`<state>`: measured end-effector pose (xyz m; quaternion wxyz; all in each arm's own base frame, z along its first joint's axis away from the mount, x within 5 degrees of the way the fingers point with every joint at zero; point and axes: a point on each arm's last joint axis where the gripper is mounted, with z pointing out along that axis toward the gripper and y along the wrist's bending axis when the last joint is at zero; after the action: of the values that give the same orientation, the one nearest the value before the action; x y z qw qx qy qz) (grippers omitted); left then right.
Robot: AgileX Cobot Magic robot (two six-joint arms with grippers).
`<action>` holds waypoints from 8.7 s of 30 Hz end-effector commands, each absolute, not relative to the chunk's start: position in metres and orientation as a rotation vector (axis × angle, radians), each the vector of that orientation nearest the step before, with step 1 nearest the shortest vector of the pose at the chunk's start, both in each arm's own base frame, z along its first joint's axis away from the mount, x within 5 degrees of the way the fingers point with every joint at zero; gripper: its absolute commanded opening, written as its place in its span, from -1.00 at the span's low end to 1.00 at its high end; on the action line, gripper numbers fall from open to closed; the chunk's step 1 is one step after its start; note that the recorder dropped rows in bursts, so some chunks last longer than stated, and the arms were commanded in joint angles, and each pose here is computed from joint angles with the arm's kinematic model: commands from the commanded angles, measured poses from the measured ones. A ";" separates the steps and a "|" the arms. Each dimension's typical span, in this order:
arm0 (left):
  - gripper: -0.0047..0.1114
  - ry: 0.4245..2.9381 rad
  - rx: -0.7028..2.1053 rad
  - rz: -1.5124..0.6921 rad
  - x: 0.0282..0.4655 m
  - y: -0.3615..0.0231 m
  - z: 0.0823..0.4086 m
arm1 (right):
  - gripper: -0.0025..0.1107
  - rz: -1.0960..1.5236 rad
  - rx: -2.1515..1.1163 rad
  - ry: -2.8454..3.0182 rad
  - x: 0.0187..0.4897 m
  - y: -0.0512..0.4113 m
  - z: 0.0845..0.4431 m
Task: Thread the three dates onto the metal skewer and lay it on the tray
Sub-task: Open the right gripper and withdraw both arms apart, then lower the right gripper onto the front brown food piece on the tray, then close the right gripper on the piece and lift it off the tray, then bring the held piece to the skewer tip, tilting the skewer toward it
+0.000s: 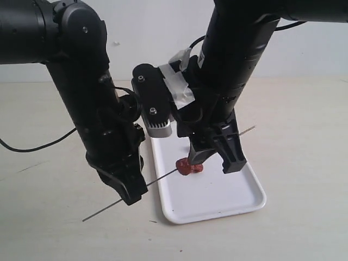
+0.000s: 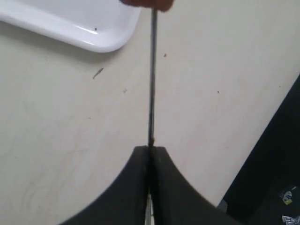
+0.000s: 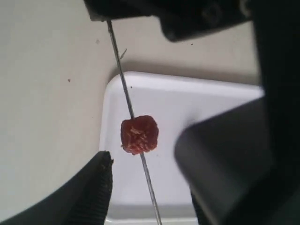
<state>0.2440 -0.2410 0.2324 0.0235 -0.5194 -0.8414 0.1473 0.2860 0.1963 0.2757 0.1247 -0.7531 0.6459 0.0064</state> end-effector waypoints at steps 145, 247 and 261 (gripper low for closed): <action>-0.92 -3.140 -1.139 0.567 0.297 -0.106 0.302 | -0.18 0.292 0.520 3.017 0.381 0.161 0.109; -0.92 -2.432 -2.103 0.717 0.256 -0.098 0.229 | -0.57 0.099 -2.167 1.887 0.299 0.134 0.299; -0.92 -2.393 -2.131 0.799 0.249 -0.101 0.223 | -0.57 0.113 -2.209 1.814 0.299 0.137 0.299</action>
<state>0.2526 -0.1002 0.2241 -0.0754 -0.6382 -0.7299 0.2330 0.2987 0.1400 0.2980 0.1487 -0.7409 0.6522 0.0606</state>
